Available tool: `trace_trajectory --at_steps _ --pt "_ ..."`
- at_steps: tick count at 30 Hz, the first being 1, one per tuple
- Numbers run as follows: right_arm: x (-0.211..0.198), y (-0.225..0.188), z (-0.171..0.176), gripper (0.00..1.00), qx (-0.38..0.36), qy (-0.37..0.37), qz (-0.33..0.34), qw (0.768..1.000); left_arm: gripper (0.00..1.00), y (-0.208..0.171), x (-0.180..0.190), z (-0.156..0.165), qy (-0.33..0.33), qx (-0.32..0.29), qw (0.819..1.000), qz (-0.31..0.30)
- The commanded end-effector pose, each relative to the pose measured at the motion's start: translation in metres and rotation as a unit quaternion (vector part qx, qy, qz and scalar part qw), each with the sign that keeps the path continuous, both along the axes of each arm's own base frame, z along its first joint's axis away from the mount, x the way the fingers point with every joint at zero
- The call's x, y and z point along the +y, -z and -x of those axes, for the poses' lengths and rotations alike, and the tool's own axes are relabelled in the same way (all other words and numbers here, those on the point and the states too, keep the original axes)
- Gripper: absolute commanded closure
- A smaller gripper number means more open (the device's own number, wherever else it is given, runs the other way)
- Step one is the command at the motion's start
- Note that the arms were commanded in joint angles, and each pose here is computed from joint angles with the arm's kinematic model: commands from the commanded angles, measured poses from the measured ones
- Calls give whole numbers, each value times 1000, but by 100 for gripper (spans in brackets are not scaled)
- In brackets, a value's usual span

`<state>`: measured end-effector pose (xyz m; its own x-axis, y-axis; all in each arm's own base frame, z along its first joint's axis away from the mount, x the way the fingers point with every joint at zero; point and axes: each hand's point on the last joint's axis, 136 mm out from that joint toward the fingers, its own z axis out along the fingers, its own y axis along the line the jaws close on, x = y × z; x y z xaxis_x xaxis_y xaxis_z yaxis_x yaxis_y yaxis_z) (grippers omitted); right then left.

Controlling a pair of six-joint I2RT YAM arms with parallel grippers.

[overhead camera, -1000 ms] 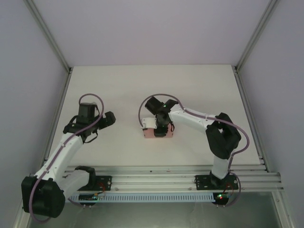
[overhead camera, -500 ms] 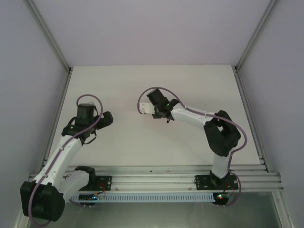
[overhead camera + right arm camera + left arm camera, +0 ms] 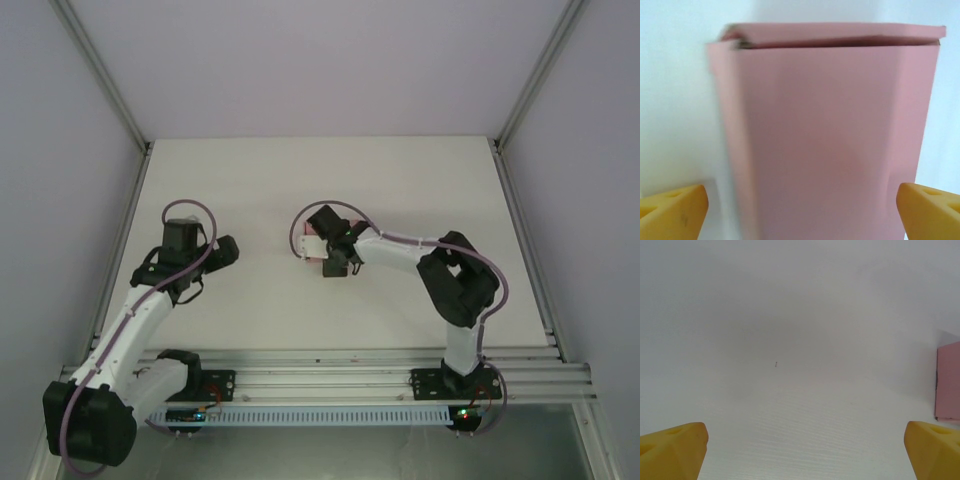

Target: Assemble paper box

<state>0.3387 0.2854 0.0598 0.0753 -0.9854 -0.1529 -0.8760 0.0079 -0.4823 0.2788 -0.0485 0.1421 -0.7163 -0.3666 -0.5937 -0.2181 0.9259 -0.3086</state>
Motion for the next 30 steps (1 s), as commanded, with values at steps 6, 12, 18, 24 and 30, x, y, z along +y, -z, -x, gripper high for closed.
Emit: trace_trajectory --at_steps 6,12,18,24,30 --pt "-3 -99 35 1 70 54 -130 988 0 -11 -5 -6 22 -25 999 5" --pt "-84 -170 -26 1 -10 294 -319 901 0 -29 2 -27 25 -83 996 -32" --pt "-202 -134 -55 1 -108 462 -432 767 0 -24 33 -59 -2 -193 968 -159" --pt "-241 -78 -45 1 -131 486 -447 740 0 1 60 -64 -31 -256 936 -239" --pt "-270 -54 -40 1 -207 487 -471 706 1 14 59 -70 -4 -279 939 -202"
